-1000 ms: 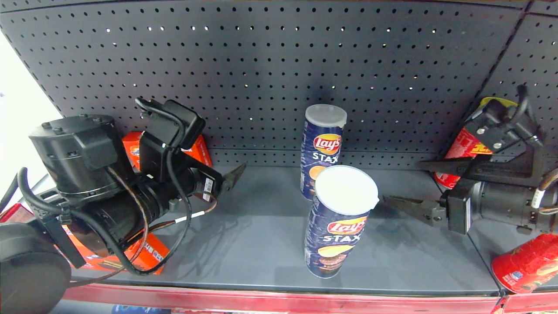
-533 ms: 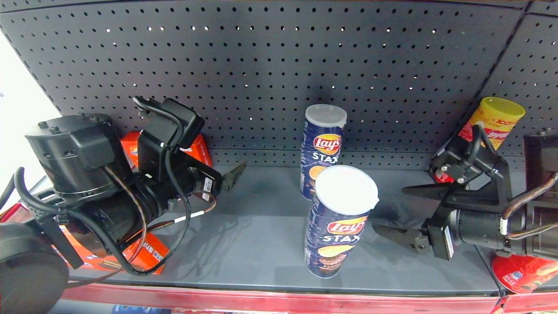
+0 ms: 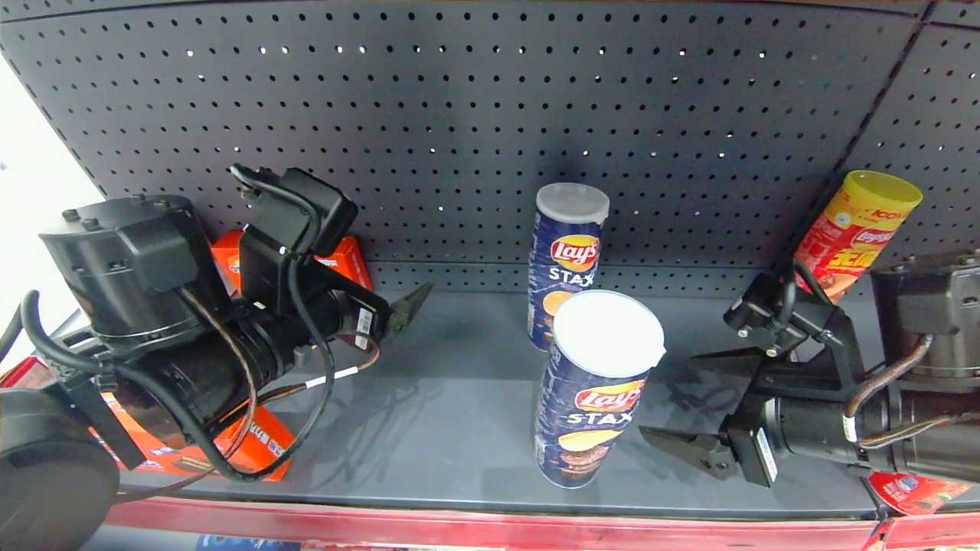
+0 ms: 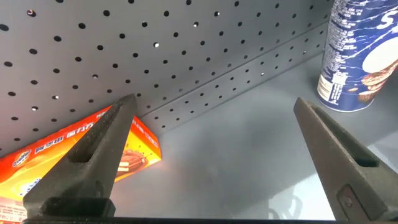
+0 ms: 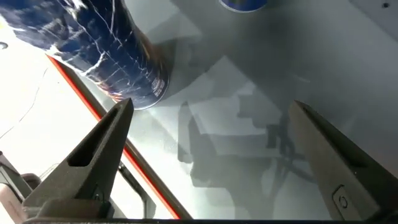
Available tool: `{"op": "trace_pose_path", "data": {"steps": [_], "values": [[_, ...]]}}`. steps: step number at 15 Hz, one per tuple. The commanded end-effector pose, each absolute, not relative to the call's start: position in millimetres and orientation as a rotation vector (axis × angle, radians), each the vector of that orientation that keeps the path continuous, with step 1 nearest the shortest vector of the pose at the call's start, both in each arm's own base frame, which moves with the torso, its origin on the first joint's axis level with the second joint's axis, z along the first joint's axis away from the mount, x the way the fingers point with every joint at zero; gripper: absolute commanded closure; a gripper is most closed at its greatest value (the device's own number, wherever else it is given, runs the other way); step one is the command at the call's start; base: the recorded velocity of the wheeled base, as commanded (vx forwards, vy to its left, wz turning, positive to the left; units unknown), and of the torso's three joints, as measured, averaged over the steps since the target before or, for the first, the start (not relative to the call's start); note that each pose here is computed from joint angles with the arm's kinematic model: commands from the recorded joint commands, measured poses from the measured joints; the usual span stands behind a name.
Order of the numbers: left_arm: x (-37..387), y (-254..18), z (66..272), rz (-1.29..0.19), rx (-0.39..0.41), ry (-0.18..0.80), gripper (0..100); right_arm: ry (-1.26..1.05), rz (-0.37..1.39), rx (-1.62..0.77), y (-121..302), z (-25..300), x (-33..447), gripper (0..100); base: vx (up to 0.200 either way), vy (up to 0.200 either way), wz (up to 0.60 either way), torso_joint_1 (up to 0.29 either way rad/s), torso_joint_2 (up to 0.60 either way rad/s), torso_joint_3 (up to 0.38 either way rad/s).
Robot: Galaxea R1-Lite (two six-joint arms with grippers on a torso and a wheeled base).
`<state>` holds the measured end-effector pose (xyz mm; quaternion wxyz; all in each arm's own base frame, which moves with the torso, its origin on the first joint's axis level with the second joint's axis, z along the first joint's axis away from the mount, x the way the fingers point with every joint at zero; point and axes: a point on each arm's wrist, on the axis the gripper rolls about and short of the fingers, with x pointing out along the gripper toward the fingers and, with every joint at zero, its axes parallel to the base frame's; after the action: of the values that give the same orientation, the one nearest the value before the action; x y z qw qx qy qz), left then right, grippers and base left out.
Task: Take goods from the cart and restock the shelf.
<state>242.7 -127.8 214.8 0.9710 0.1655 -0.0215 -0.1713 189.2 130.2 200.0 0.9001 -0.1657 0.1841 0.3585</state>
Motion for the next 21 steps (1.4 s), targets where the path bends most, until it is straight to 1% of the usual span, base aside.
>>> {"op": "trace_pose_path", "data": {"steps": [1,15,21], "values": [[242,-128,215,-0.346,0.334,-0.043,0,0.403,0.753,-0.35,136,195,194,0,0.0,0.0,0.0,0.0,0.0,0.0],[239,-126,215,-0.347,0.336,-0.047,0,0.424,0.797,-0.369,149,186,192,0,0.0,0.0,0.0,0.0,0.0,0.0],[239,-126,215,-0.345,0.336,-0.047,0,0.43,0.754,-0.361,141,186,198,0,0.0,0.0,0.0,0.0,0.0,0.0]]}}
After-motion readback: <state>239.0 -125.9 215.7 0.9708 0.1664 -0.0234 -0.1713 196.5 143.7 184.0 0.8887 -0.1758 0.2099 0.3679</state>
